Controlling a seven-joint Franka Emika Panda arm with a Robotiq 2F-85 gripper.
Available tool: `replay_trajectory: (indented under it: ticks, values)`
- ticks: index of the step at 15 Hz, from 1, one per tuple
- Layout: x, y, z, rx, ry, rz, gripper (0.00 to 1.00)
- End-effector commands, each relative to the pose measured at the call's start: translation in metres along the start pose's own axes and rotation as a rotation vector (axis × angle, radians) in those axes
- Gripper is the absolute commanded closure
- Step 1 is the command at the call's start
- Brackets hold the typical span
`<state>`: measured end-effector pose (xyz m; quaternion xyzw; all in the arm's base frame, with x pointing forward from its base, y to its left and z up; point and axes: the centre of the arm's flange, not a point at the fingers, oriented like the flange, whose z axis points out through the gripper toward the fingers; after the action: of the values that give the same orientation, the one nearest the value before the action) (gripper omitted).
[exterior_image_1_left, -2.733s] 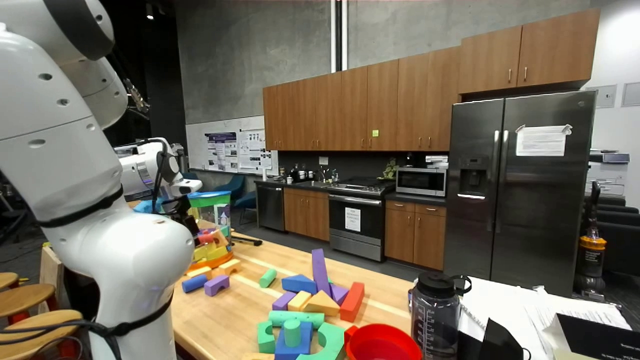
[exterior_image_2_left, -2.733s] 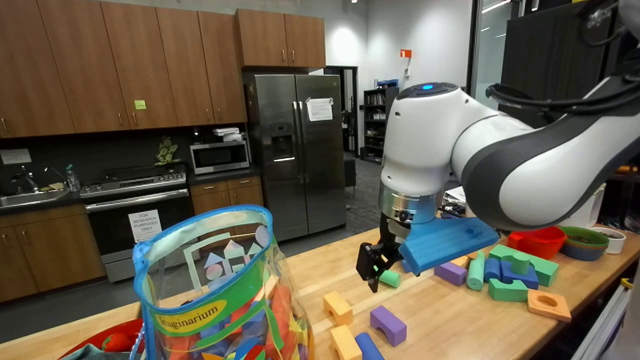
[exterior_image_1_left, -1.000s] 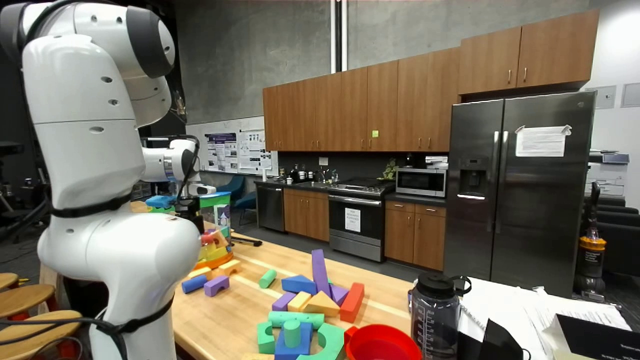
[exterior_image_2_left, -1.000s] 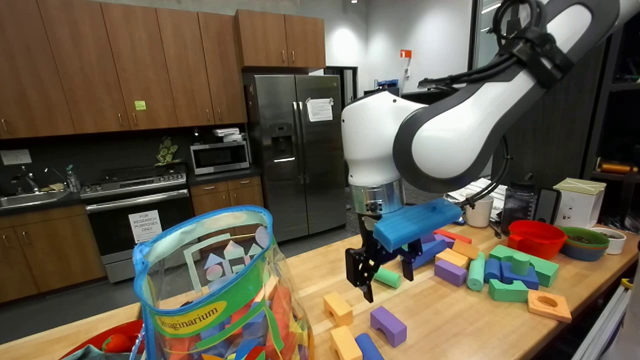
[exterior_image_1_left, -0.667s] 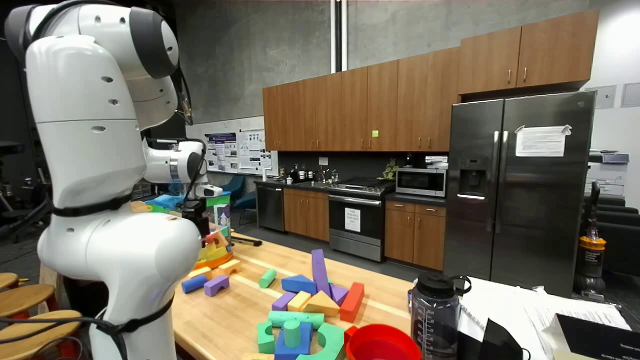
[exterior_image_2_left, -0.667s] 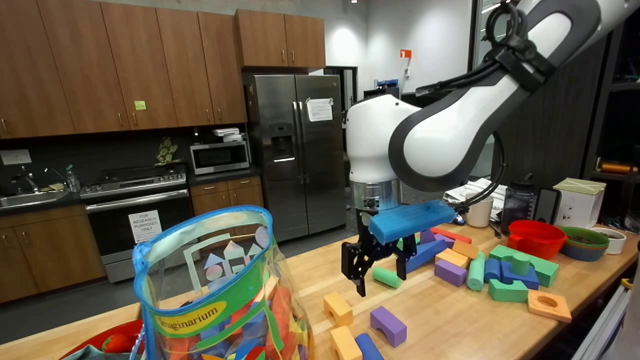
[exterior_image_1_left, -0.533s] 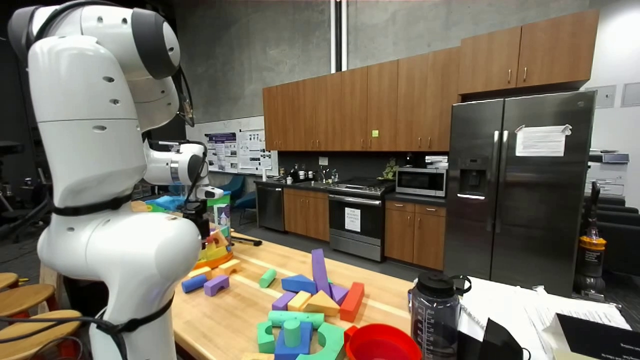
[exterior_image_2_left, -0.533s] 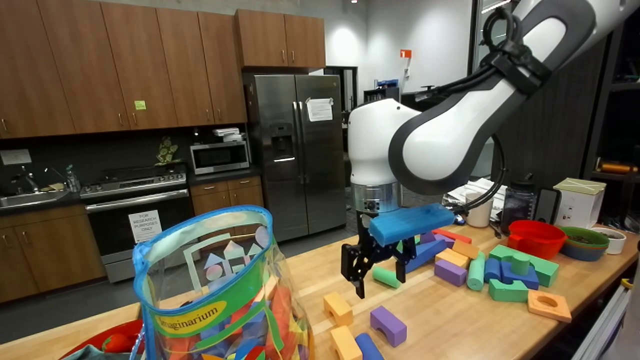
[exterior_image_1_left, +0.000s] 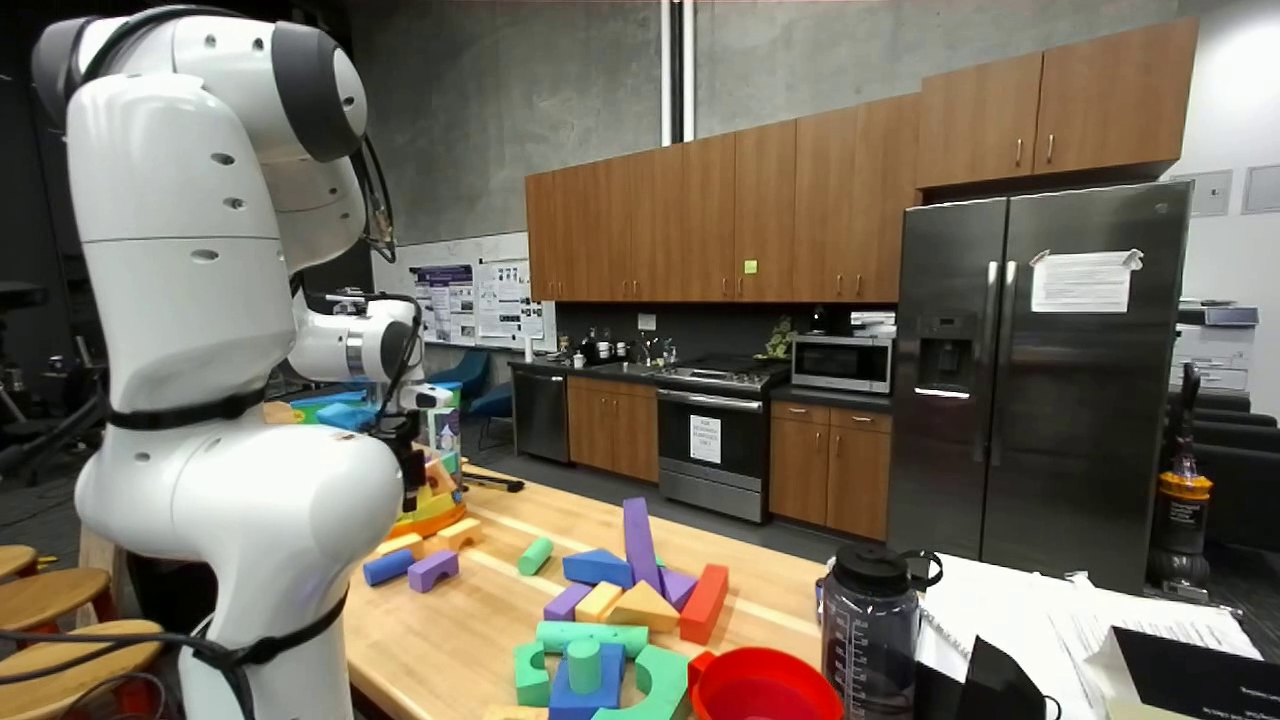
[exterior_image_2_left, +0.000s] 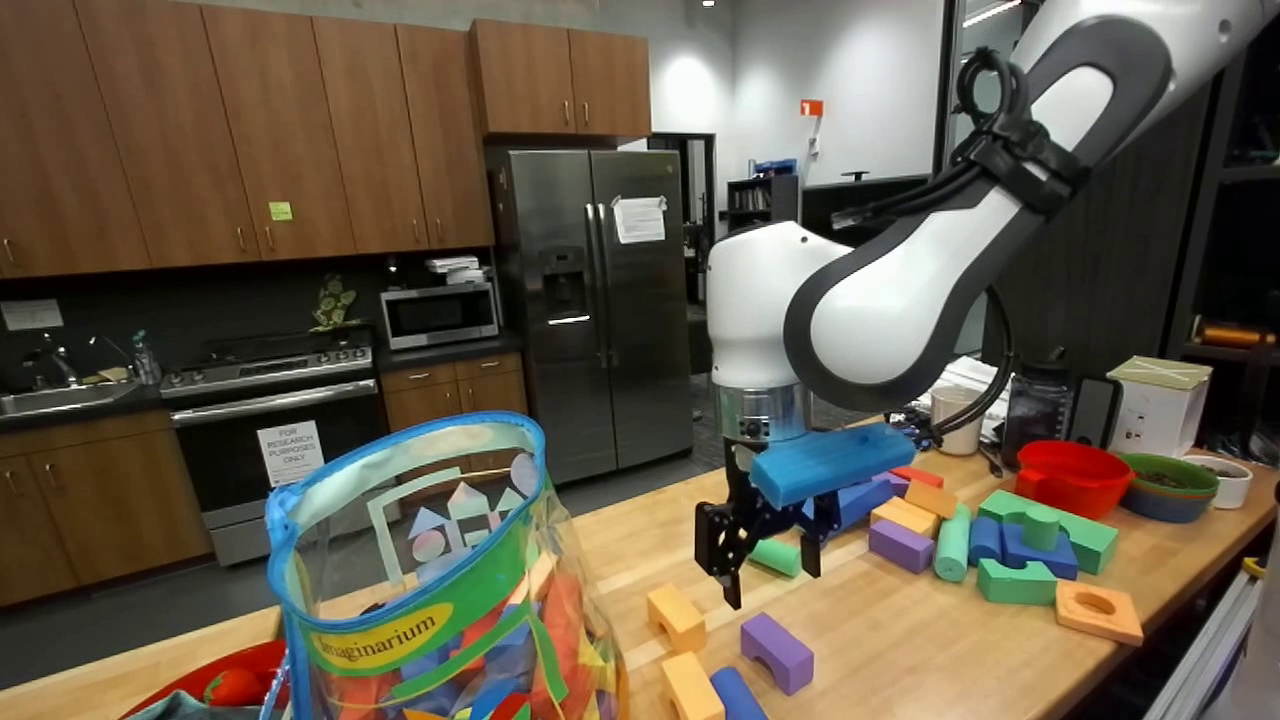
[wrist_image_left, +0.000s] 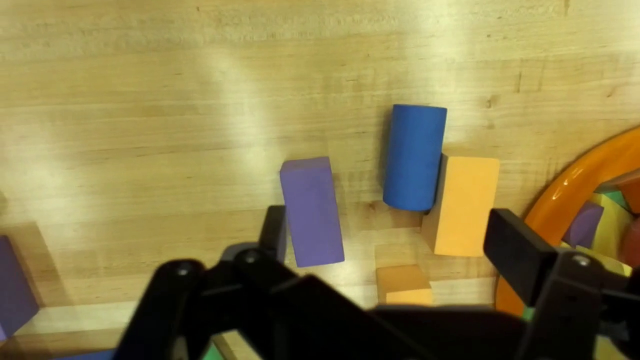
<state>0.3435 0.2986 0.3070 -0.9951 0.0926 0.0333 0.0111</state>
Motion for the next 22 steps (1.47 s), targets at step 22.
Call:
replay_trajectory:
  ticks: [22]
  values:
    - [0.027, 0.024, 0.029, 0.057, -0.043, -0.124, 0.00]
